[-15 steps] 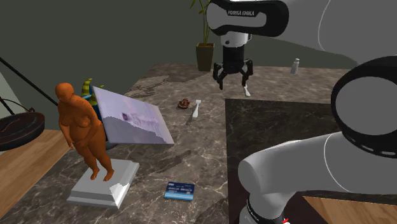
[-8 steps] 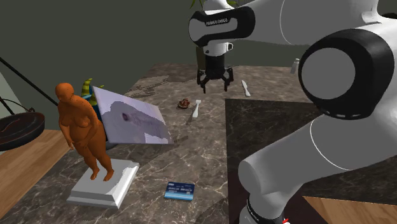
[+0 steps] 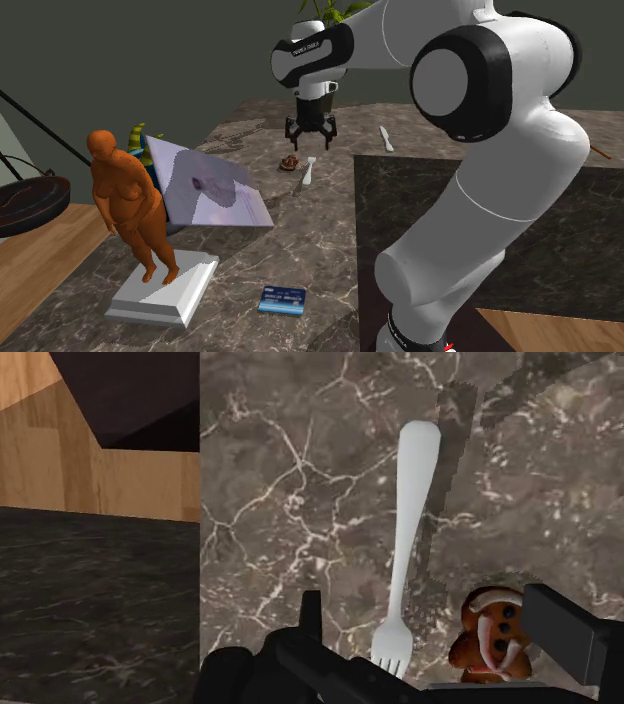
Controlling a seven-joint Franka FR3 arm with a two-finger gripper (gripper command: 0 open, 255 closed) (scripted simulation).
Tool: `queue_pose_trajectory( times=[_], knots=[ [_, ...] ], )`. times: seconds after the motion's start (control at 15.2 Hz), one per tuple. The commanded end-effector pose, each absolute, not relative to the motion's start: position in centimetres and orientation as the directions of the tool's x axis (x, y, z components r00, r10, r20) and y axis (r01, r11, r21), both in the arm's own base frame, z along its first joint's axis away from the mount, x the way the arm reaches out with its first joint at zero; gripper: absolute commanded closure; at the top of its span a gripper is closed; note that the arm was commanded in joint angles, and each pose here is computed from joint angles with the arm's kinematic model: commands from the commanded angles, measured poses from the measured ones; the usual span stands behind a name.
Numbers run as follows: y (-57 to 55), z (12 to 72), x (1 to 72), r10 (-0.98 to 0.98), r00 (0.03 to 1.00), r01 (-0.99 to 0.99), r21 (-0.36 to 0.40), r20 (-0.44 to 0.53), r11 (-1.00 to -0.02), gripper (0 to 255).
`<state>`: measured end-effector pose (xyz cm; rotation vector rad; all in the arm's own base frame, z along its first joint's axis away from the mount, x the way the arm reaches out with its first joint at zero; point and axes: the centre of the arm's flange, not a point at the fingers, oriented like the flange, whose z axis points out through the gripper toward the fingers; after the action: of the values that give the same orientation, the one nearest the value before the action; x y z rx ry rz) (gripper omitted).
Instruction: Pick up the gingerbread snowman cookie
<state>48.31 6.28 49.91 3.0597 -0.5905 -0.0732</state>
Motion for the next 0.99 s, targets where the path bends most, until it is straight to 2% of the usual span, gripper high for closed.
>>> queue_pose_trajectory(
  times=[0.0, 0.46, 0.92],
  knots=[
    [7.1, 48.9, 50.6, -0.392, 0.919, -0.391, 0.027, -0.042, -0.92, 0],
    [10.0, 45.0, 58.1, -0.455, 0.889, -0.455, 0.009, -0.047, -0.89, 0],
    [10.0, 41.3, 58.1, -0.455, 0.889, -0.455, 0.009, -0.047, -0.89, 0]
  ],
)
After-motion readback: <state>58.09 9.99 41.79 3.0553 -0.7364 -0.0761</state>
